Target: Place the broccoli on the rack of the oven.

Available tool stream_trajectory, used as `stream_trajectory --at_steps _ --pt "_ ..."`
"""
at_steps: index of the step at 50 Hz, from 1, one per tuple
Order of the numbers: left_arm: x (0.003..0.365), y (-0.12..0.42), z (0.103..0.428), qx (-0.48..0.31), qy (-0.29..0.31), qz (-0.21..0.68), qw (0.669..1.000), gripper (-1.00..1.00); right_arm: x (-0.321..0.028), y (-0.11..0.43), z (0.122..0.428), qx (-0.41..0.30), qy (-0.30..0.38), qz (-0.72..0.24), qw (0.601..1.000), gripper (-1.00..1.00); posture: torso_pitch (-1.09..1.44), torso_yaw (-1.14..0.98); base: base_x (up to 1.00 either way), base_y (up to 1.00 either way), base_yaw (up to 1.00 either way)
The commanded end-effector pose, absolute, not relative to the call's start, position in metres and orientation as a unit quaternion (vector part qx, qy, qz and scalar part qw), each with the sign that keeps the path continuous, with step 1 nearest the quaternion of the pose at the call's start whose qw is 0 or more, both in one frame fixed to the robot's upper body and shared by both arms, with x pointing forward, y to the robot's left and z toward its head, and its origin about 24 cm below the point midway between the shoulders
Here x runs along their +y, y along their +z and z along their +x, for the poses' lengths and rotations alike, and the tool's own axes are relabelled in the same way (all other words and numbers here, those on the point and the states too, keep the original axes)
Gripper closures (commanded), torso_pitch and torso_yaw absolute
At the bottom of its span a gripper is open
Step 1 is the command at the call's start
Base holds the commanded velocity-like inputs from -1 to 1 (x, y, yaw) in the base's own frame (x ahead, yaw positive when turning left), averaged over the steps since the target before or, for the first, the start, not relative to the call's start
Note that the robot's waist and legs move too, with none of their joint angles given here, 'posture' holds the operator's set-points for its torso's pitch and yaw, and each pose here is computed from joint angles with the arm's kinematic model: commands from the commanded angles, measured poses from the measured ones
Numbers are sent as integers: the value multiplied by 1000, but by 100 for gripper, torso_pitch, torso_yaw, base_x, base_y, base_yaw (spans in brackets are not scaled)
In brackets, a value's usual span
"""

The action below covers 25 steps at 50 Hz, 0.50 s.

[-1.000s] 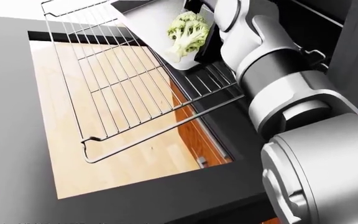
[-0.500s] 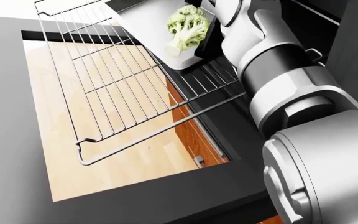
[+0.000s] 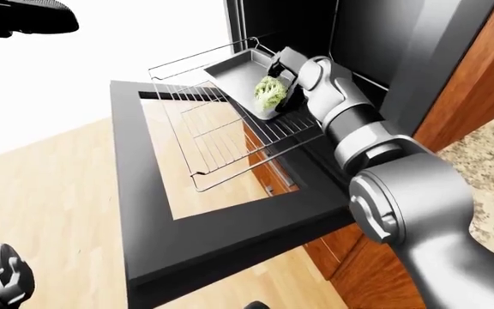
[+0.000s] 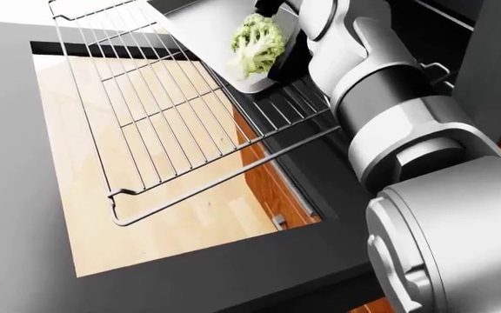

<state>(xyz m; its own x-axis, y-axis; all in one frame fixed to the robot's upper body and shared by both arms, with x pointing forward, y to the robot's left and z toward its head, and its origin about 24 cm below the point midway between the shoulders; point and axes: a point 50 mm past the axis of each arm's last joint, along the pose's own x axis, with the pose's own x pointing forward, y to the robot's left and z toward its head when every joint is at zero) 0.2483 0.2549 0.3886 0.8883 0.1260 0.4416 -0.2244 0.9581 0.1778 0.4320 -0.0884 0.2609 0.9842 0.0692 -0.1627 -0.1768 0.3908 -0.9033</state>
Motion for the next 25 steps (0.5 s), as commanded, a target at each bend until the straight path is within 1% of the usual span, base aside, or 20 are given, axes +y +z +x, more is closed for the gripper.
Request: stream_trajectory --at_steps 1,2,3,4,6,9,12,13,14,15,21,25 --pt "258 402 237 -256 105 113 954 -100 -83 288 430 6 58 -551 833 -20 8 73 0 0 0" --pt "259 402 237 -256 105 113 954 -100 -83 287 430 8 59 -551 832 -22 8 73 0 0 0" --pt "259 402 236 -256 105 113 954 -100 -83 287 430 8 60 -551 832 -35 8 73 0 0 0" --pt "260 402 236 -256 106 113 954 -100 -83 288 430 8 60 -551 832 -36 8 73 0 0 0" --pt "258 402 237 -256 105 114 954 -100 -83 288 430 9 60 -551 832 -53 8 73 0 0 0" --pt "257 402 239 -256 105 113 954 -100 -84 289 430 9 59 -552 832 -65 8 73 0 0 0" --pt "257 402 240 -257 105 113 954 -100 -84 289 430 10 59 -552 832 -65 8 73 0 0 0" --pt "257 402 239 -257 106 113 954 -100 -84 290 430 10 58 -552 832 -70 8 73 0 0 0" --pt "257 402 239 -257 105 113 954 -100 -84 290 430 10 59 -551 832 -78 8 73 0 0 0" --pt "258 403 238 -257 106 113 954 -100 -83 290 430 9 59 -552 832 -100 8 73 0 0 0" --pt "258 403 239 -257 106 113 954 -100 -82 292 429 6 60 -553 831 -100 8 73 0 0 0" --pt "259 402 237 -257 106 113 954 -100 -78 304 427 -12 61 -554 830 -100 8 73 0 0 0"
